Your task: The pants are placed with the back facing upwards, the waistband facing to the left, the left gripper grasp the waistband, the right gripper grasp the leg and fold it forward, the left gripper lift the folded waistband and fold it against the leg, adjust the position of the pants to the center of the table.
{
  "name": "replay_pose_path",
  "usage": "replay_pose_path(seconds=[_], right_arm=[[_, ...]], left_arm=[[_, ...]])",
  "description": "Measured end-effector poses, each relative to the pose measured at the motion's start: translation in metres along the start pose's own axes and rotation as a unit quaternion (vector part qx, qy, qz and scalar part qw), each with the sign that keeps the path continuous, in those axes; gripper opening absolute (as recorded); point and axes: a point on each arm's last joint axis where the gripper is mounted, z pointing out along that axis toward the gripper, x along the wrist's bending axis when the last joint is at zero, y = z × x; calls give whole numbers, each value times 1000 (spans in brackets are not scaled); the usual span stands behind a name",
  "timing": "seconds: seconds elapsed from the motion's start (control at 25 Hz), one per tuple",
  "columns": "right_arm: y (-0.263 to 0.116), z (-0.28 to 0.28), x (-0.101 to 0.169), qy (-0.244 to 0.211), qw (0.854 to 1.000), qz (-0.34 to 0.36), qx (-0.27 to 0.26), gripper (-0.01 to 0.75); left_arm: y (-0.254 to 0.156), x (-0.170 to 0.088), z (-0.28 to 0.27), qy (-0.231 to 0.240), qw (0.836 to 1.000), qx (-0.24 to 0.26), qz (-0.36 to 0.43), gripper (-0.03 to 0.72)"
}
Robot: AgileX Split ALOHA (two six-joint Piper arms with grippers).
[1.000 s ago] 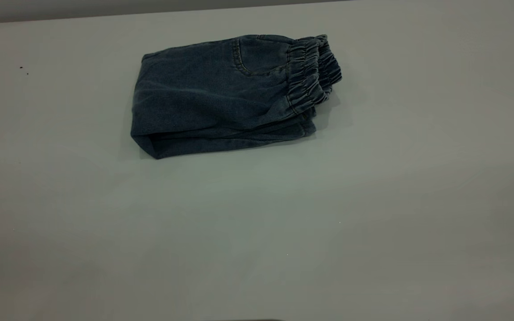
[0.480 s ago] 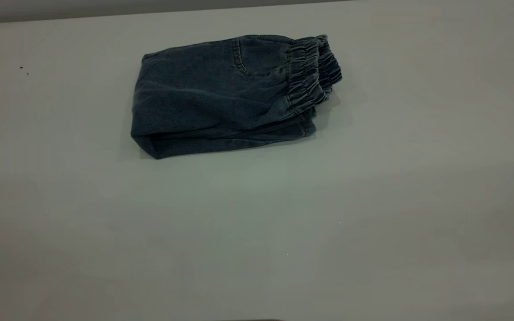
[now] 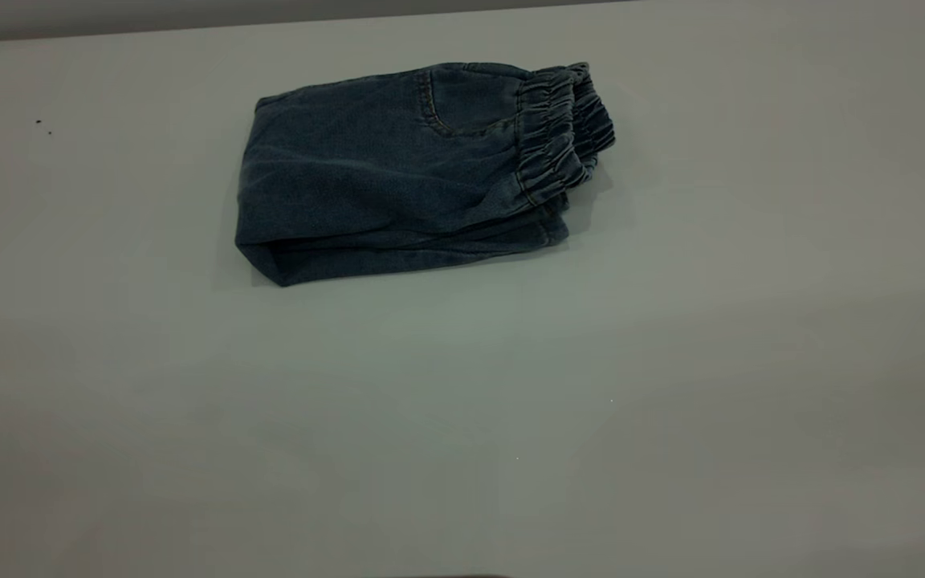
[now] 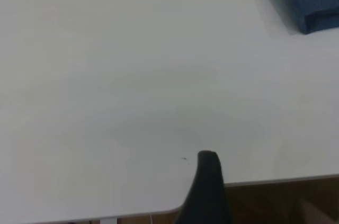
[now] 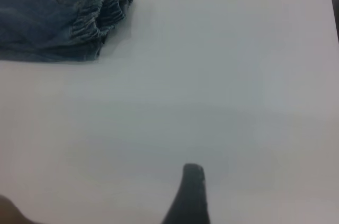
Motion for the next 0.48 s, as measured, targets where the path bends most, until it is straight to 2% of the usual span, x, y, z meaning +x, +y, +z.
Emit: replay_pose_path(seconds=[0.12, 0.32, 0.48], right_arm=[[0, 0, -3, -14, 1000, 0, 2, 581], [-1, -1, -14, -78, 996, 52, 2, 581], [-1, -1, -15, -83, 994, 69, -1, 581]], left_arm=[[0, 0, 0, 0, 1000, 0, 0, 552], [0, 0, 0, 0, 1000, 0, 0, 552], [0, 0, 0, 0, 1000, 0, 0, 552]])
